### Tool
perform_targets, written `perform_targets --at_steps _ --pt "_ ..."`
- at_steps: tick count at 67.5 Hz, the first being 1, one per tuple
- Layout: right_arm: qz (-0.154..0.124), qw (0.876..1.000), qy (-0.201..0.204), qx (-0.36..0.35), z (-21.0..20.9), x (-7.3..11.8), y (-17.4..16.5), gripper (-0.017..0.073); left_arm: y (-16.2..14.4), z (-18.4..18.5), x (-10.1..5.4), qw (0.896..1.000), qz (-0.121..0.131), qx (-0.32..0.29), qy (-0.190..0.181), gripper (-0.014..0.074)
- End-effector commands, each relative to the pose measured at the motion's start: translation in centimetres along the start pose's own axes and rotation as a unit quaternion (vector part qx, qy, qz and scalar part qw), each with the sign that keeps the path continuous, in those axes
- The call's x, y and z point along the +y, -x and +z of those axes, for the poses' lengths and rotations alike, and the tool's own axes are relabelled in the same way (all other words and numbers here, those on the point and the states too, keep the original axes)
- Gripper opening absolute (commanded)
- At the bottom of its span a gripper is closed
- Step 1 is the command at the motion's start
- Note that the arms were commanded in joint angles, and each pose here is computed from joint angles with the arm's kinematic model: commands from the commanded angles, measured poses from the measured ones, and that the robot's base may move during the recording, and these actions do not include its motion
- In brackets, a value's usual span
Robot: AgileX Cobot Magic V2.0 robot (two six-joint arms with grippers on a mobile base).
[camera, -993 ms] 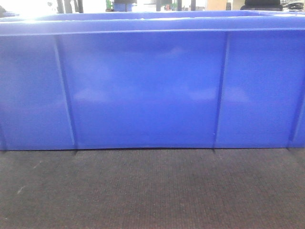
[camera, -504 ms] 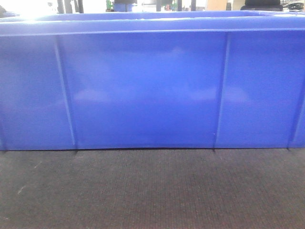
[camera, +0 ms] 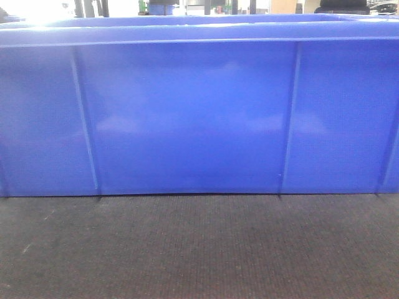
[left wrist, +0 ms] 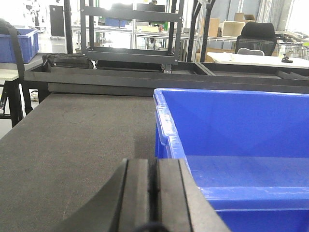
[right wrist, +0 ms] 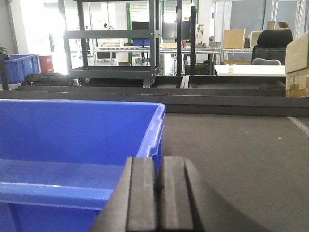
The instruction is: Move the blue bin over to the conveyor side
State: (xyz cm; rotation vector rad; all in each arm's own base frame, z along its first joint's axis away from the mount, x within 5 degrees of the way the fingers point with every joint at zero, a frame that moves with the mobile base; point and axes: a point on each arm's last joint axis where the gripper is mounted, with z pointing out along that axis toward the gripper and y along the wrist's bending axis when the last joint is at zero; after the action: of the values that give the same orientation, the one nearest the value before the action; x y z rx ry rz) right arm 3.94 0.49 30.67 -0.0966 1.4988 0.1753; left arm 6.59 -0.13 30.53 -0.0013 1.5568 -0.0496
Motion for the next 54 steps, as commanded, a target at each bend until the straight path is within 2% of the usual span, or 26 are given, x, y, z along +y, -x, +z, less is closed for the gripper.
perform_targets --at_steps 1,8,13,15,17,26,35,39,45,48,50,54 --pt "-0.007 1.0 -0.002 -0.017 -0.1 0.0 0.3 -0.0078 0.1 -0.1 0.0 1.0 -0.002 -0.01 0.0 -0.0008" --pt "-0.007 1.0 -0.002 -0.017 -0.1 0.0 0.3 -0.0078 0.1 -0.1 0.0 1.0 -0.005 -0.009 0.0 -0.0008" --pt "-0.007 1.0 -0.002 -0.017 -0.1 0.0 0.3 -0.0078 0.1 -0.3 -0.1 0.999 -0.039 -0.01 -0.005 -0.0008" --pt "-0.007 1.0 -0.002 -0.017 -0.1 0.0 0.3 -0.0078 -0.1 -0.4 0.0 0.999 -0.042 -0.001 0.0 -0.0008" --pt "-0.007 1.0 -0.002 -0.017 -0.1 0.0 0.3 -0.0078 -0.3 -0.6 0.1 0.999 -0.04 0.005 0.007 -0.0008" --pt "-0.007 1.0 -0.002 -0.017 -0.1 0.0 0.3 -0.0078 -2.2 -1.4 0.3 1.0 0.006 -0.002 0.029 -0.0008" --pt "-0.007 1.0 -0.002 -0.017 -0.1 0.0 0.3 -0.0078 -5.5 -2.1 0.5 0.999 0.007 -0.029 0.035 -0.0008" --pt "-0.007 1.0 -0.002 -0.017 -0.1 0.0 0.3 -0.0078 -7.5 -1.6 0.6 0.999 0.007 -0.007 0.035 -0.0008" --pt "-0.007 1.0 -0.001 -0.018 -0.1 0.0 0.3 -0.0078 -9.7 -1.1 0.6 0.999 0.007 -0.01 0.034 -0.0008" --pt "-0.007 1.0 -0.001 -0.018 -0.1 0.0 0.3 -0.0078 -9.2 -1.1 0.6 0.999 0.008 -0.037 0.032 -0.0008" --pt "-0.007 1.0 -0.001 -0.021 -0.1 0.0 0.3 -0.0078 -9.7 -1.1 0.6 0.999 0.007 -0.011 0.034 -0.0008" --pt "-0.007 1.0 -0.001 -0.021 -0.1 0.0 0.3 -0.0078 -9.6 -1.1 0.6 0.999 0.007 -0.013 0.034 -0.0008"
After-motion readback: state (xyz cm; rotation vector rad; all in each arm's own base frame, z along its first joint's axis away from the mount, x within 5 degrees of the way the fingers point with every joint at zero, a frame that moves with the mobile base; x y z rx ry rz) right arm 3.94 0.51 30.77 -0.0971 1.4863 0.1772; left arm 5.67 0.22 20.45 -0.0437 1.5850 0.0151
